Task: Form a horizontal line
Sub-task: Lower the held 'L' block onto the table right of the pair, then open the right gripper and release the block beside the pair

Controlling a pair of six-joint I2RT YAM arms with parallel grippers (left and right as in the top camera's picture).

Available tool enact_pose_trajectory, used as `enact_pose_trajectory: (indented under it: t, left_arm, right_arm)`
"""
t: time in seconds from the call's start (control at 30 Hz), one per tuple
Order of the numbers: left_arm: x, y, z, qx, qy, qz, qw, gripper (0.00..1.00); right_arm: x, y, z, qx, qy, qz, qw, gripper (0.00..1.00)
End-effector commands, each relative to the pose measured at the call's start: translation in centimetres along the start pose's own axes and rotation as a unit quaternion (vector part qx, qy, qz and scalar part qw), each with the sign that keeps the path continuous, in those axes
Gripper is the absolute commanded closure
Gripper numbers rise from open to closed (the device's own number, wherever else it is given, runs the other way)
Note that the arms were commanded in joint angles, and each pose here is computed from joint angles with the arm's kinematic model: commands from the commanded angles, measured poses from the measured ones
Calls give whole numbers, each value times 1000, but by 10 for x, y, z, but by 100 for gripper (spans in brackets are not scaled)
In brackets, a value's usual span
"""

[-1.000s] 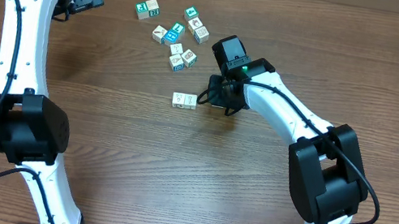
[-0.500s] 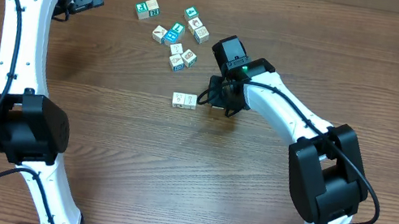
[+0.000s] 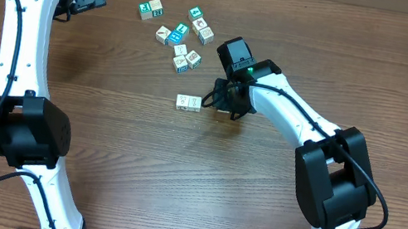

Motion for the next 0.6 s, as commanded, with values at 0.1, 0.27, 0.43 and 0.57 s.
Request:
enact_pose_trajectory:
  t: [0.1,0.27,0.43,0.57]
  left_arm:
    - [-4,1,-8,-2,-11,9,1000,1]
    - [-4,2,-8,-2,-11,8,1000,0]
    - [-4,2,-8,-2,-11,8,1000,0]
    - [-4,1,-8,-2,-11,8,1000,0]
  right_arm:
    - [2,5,-9,-8,-7,-6,1000,71]
    - [2,4,-7,-6,-5,-6,1000,69]
    - [2,4,-7,-7,-6,-7,1000,61]
    - [0,6,-7,-9,-10,-7,1000,51]
Point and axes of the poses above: each gripper's point midway between its finger pads, its own z axis out along the fingers, its own y axis along the line the jaws close on, x = y × z, the point moved 2 cm from there along -z, back along the fingers, and after that the axes turned 9 degrees about z, right-handed, at the moved point
